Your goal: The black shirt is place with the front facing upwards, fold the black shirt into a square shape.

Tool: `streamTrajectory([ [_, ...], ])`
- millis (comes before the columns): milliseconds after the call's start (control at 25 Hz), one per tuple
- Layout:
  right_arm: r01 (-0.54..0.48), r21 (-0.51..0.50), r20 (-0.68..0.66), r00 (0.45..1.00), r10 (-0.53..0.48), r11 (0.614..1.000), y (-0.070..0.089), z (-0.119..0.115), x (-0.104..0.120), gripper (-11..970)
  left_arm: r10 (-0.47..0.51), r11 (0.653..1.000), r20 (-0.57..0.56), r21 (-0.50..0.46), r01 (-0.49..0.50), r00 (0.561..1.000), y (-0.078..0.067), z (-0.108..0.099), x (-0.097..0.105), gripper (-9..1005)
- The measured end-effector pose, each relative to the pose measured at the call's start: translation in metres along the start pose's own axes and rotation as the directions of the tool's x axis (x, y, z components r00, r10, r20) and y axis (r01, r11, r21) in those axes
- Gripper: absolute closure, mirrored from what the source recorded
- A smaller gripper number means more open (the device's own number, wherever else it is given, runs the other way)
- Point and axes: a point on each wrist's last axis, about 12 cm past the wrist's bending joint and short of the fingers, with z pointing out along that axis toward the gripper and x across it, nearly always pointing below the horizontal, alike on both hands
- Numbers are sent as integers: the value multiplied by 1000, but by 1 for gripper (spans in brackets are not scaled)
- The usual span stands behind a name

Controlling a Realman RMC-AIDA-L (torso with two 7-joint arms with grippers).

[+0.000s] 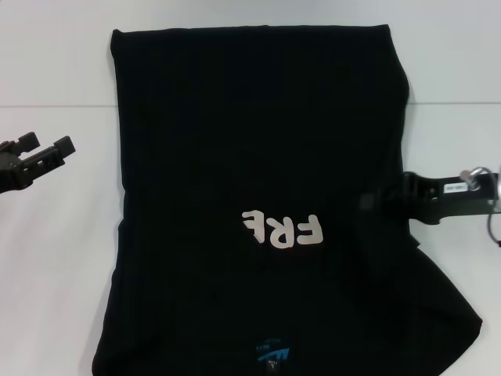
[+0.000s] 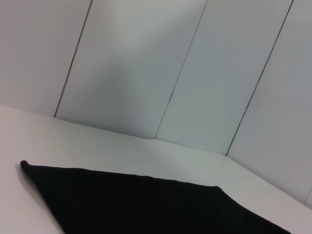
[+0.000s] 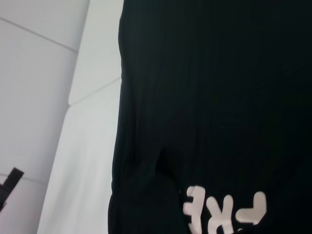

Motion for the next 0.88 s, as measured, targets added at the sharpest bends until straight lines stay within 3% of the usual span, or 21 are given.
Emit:
streamTrajectory([
  [520,8,30,-37,999,-7,1000,9,33,2,798,3,1000,1,14,-3,1000,-2,2,-1,136],
  [720,10,28,-31,999,-9,1000,8,34,3,553,1,1000,1,13,-1,1000,-2,2,-1,136],
  [840,14,15,-33,999,-13,1000,9,33,4,335,-4,1000,-1,14,4,1000,-2,2,0,136],
  [880,16,6,-35,999,-16,1000,9,31,5,314,-6,1000,-3,14,6,1000,-2,2,0,136],
])
